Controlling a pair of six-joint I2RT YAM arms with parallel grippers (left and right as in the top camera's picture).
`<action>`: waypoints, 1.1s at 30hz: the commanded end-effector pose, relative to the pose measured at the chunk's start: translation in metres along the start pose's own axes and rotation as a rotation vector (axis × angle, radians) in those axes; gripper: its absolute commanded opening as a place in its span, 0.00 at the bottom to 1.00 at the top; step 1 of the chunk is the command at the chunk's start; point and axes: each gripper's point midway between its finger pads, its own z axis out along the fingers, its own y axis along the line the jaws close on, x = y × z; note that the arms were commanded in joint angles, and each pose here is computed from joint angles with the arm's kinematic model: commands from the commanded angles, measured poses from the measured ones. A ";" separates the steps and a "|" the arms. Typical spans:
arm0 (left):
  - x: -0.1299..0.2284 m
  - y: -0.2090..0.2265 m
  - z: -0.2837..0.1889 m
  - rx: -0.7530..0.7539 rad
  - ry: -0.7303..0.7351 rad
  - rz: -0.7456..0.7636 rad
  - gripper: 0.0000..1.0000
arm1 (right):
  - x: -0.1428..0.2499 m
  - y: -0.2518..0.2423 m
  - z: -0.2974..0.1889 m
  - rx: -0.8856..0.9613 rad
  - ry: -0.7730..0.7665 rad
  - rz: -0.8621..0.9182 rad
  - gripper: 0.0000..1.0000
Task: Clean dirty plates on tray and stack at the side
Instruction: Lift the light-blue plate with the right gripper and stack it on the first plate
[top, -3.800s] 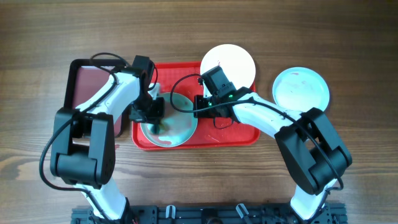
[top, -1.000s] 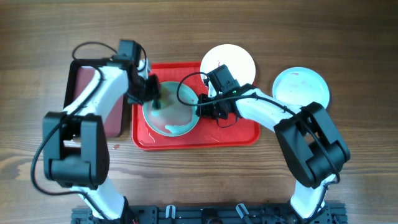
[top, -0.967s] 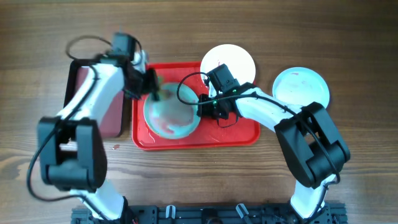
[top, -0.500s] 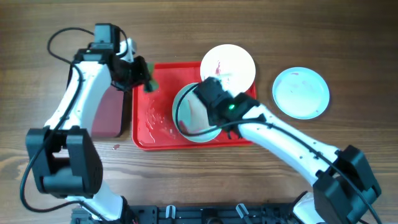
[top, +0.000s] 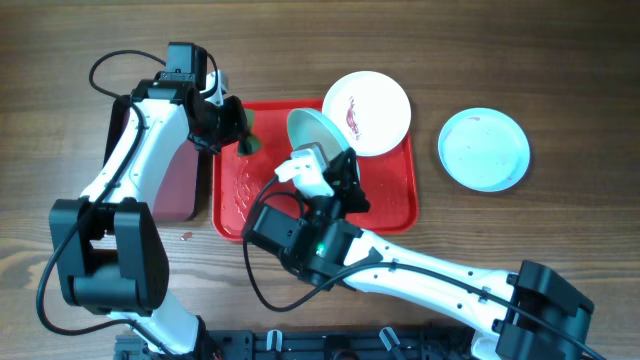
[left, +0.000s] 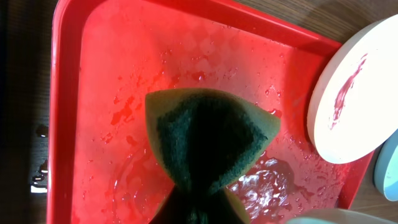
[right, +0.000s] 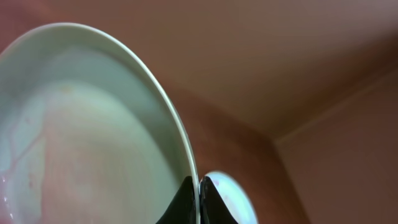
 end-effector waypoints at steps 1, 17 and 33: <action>0.003 0.003 0.004 -0.009 0.013 -0.015 0.04 | -0.027 -0.022 -0.009 0.112 -0.063 -0.092 0.04; 0.004 0.003 0.004 -0.010 0.016 -0.016 0.04 | -0.018 0.030 -0.011 -0.179 -0.026 -0.115 0.04; 0.003 0.003 0.004 -0.011 0.015 -0.015 0.04 | 0.110 -0.110 0.113 -0.530 0.711 0.829 0.04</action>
